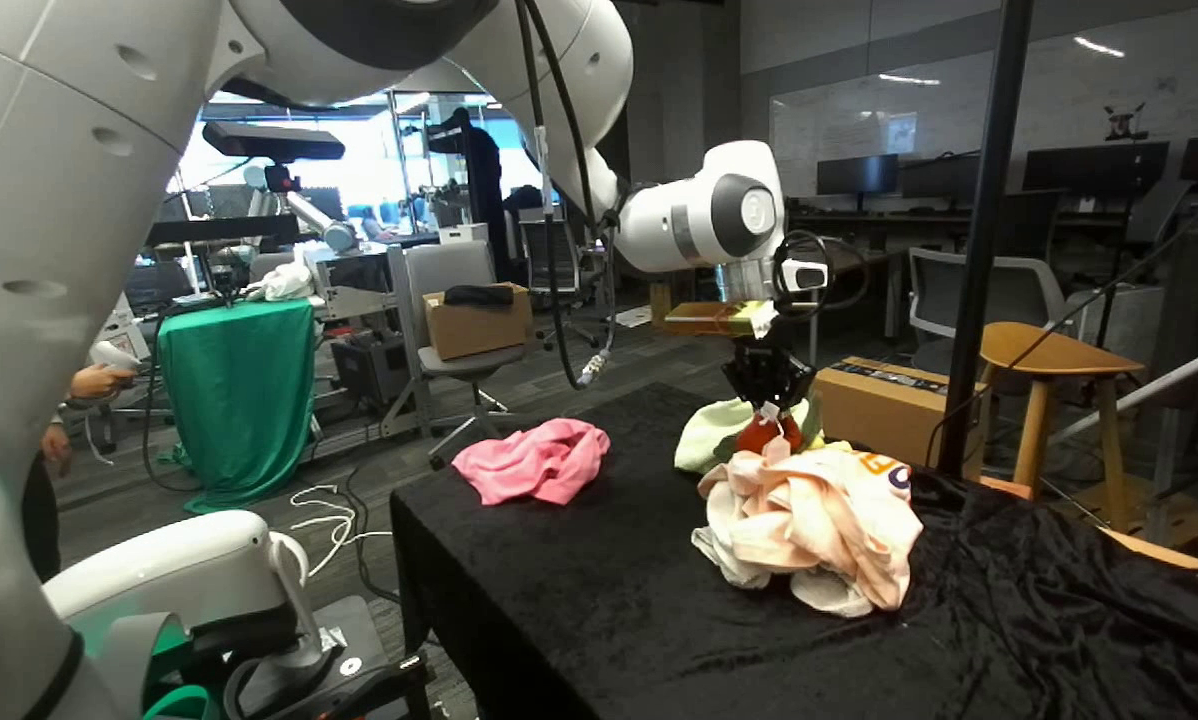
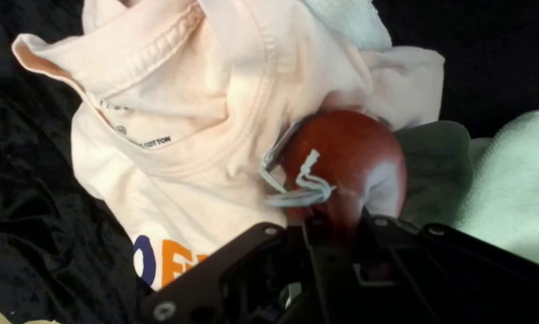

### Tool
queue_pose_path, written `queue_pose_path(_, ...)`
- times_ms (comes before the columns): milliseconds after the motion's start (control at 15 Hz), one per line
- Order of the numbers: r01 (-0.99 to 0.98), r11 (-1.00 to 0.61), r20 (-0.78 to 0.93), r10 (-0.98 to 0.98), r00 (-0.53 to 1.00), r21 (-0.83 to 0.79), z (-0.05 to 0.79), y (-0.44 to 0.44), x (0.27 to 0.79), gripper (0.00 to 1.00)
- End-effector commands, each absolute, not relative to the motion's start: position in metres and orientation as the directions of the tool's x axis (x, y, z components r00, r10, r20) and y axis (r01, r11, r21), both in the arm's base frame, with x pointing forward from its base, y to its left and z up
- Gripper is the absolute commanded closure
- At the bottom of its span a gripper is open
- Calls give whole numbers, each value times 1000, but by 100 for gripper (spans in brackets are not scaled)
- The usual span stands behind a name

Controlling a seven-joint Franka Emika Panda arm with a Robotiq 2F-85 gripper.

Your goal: Pile the t-shirts, towels, rope and radish together

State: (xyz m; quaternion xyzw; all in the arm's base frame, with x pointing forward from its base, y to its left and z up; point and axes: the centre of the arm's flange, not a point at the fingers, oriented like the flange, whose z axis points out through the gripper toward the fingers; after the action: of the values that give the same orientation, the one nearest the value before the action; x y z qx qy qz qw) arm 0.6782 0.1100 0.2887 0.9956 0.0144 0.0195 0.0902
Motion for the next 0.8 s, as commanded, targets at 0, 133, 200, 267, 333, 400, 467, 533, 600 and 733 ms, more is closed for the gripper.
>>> queue_pose_path(0, 7, -984, 34, 13, 999, 178, 271, 107, 675, 96)
queue_pose_path(133, 8, -985, 24, 13, 1000, 174, 270, 107, 670, 96)
queue_pose_path(200, 10, -985, 21, 14, 1000, 173, 269, 108, 670, 96)
queue_pose_path(267, 11, -985, 21, 15, 1000, 172, 266, 109, 671, 96)
queue_pose_path(333, 15, -986, 18, 18, 1000, 168, 269, 109, 668, 96)
queue_pose_path(400, 20, -986, 14, 22, 1000, 165, 272, 110, 666, 95)
queue_pose_path(467, 23, -986, 6, 24, 1000, 164, 271, 110, 665, 96)
queue_pose_path(533, 20, -986, 5, 21, 1000, 163, 272, 111, 663, 62)
queue_pose_path(600, 23, -986, 0, 23, 1000, 165, 274, 110, 661, 61)
queue_pose_path(733, 24, -986, -4, 24, 1000, 164, 277, 109, 656, 48)
